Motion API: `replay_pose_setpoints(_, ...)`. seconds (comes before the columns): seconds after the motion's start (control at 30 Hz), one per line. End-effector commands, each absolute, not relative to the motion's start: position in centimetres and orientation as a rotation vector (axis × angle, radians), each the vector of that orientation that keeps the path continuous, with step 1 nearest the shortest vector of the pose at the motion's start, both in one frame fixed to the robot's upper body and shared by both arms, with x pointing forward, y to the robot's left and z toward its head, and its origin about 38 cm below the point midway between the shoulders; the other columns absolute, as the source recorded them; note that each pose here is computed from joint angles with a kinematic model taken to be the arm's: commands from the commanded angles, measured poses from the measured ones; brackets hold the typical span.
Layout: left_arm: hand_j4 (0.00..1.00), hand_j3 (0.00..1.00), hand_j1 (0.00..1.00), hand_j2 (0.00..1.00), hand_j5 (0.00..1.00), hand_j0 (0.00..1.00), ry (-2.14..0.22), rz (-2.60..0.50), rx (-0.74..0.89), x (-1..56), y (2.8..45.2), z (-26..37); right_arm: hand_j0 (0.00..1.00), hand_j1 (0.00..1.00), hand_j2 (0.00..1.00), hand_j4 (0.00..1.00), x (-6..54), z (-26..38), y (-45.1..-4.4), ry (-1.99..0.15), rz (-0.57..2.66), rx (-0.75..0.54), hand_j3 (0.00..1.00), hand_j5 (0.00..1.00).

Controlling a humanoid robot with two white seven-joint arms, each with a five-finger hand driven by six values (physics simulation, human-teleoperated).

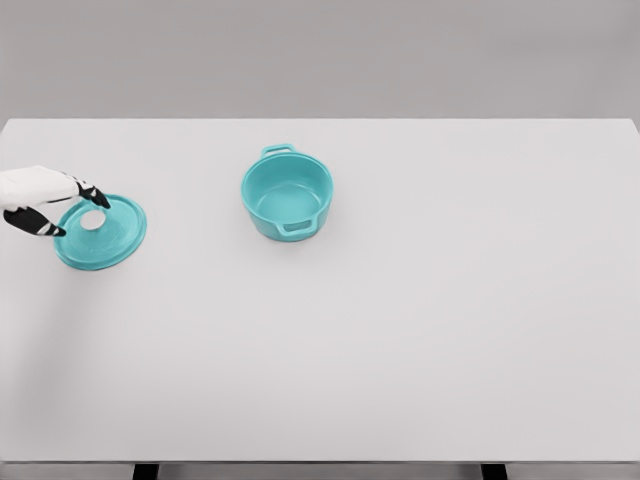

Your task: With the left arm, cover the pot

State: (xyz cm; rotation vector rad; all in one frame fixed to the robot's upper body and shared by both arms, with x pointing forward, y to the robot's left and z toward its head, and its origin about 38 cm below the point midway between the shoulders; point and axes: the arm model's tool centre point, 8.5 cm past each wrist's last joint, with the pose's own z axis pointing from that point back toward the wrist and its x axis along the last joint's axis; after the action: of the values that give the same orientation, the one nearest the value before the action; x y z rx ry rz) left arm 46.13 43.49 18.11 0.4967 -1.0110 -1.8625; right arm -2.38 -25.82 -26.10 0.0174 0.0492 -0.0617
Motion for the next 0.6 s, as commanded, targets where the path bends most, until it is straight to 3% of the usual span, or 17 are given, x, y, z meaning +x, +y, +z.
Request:
replay_pose_setpoints(0.0,0.76,0.76,0.76,0.76,0.76,0.76,-1.018,-1.855,0.500,46.2,43.5,18.3,1.00,1.00,1.00,1.00,-2.4,-26.1,-25.8,0.049,-0.062,0.018,1.00,1.00)
replay_pose_setpoints(0.57,0.75,0.75,0.75,0.75,0.75,0.75,-1.059,-1.880,0.497,46.3,42.2,18.9,1.00,1.00,1.00,1.00,-2.5,-26.1,-25.8,0.051,-0.062,0.018,1.00,1.00)
